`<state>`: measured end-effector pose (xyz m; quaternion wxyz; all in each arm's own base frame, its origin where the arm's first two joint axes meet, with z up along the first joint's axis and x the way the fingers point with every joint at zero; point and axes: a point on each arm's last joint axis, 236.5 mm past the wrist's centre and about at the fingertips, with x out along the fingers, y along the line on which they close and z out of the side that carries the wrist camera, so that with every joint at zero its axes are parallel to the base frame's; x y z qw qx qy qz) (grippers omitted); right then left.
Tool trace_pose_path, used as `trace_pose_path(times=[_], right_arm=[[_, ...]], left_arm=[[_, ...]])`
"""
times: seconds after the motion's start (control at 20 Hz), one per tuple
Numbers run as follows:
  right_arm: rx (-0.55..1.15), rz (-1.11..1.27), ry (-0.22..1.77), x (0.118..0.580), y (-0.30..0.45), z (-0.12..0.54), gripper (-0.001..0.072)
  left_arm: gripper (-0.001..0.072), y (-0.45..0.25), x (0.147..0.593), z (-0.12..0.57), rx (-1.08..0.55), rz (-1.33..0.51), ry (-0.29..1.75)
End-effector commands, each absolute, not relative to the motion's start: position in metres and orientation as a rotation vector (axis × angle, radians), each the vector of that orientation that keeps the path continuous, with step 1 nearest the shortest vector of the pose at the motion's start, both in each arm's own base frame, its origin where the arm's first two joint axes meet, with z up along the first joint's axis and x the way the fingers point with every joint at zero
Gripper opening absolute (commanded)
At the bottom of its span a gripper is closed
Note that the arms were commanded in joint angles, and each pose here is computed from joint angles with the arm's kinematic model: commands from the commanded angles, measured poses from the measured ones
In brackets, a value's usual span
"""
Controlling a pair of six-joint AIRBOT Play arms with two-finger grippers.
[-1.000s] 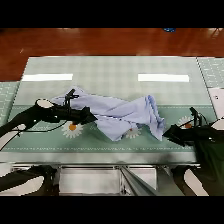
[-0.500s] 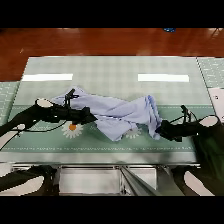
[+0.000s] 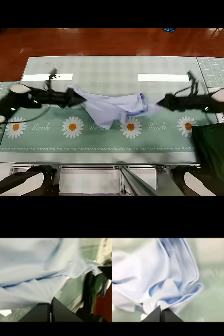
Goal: Fold the shirts.
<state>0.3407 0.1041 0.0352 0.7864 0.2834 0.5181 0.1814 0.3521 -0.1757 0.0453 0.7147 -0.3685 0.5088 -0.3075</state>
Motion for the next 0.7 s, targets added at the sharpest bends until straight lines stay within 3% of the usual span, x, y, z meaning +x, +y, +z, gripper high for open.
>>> trace_pose_path(times=[0.0,0.15,0.3,0.45,0.65], right_arm=[[0.415,0.389,0.800,0.389,0.083,0.185,0.0021],[0.263,0.339,0.509,0.392,0.064,0.325,0.0021],[0.158,0.319,0.312,0.355,0.060,0.421,0.0021],[0.088,0.270,0.169,0.299,0.055,0.473,0.0021],[0.021,0.167,0.105,0.223,0.041,0.491,0.0021]], left_arm=[[0.0015,-0.110,0.394,0.181,-0.767,-0.651,0.791],[0.0015,-0.057,0.395,0.317,-0.634,-0.581,0.479],[0.0015,-0.033,0.361,0.420,-0.469,-0.519,0.254],[0.0015,-0.027,0.316,0.484,-0.338,-0.432,0.089],[0.0015,-0.033,0.270,0.505,-0.157,-0.273,0.018]])
